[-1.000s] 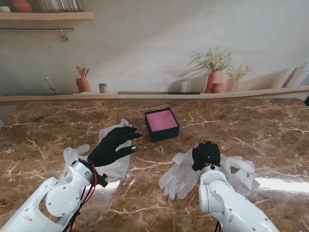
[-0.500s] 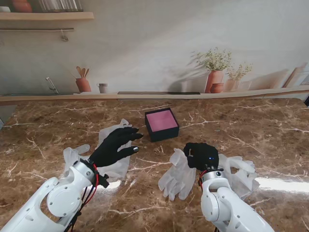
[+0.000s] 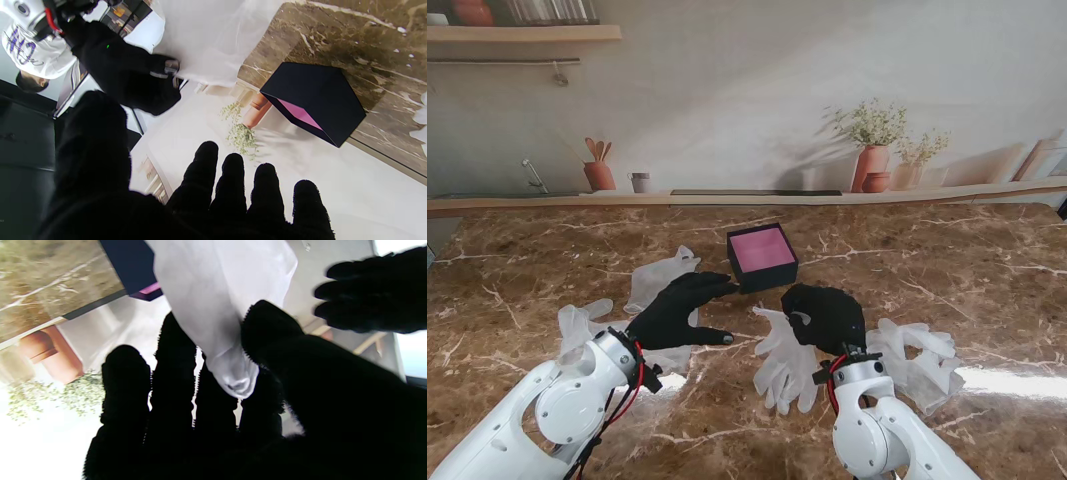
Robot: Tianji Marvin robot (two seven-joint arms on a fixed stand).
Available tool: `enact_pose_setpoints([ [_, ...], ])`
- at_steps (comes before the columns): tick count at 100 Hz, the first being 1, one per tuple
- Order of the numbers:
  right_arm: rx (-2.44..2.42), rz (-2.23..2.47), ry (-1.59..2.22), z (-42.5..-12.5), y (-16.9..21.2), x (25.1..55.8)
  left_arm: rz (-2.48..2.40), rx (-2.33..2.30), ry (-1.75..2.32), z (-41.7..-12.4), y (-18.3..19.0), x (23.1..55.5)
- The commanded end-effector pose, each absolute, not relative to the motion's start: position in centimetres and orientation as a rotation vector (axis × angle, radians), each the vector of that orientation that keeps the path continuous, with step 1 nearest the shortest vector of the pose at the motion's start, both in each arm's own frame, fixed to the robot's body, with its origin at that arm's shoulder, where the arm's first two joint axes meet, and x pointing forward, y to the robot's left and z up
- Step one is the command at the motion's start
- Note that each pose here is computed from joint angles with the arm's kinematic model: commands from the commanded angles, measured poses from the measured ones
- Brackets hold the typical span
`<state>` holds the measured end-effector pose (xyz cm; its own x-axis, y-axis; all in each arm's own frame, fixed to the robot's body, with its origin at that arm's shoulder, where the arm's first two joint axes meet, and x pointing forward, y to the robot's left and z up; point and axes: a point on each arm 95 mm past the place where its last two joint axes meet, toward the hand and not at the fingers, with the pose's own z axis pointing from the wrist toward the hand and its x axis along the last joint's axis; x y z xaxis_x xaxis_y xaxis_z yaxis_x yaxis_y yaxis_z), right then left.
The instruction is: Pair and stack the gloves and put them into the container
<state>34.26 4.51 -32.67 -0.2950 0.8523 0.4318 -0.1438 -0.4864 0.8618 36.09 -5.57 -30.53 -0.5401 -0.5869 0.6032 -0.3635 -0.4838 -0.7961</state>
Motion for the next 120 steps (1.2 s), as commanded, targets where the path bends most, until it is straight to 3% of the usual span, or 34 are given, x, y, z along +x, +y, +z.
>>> enact_pose_setpoints([
  [1,1.265,1.891,0.942,-32.2,5.4,33.6,-2.153,-1.420,1.545,-30.8,-5.9,36.0],
  [44,1.249,2.061,0.897,-30.2,7.3,32.2,-2.134,-1.369,1.607,-31.2,-7.0,35.9],
  [93,1.069,2.192,0.923,-31.1,6.7,31.9,-2.325,-1.315,1.299,-31.1,-7.7,36.0],
  [120,1.026,2.151,0.923,-31.0,5.5,31.0,-2.366,-1.342,1.334,-30.1,-7.2,34.8],
])
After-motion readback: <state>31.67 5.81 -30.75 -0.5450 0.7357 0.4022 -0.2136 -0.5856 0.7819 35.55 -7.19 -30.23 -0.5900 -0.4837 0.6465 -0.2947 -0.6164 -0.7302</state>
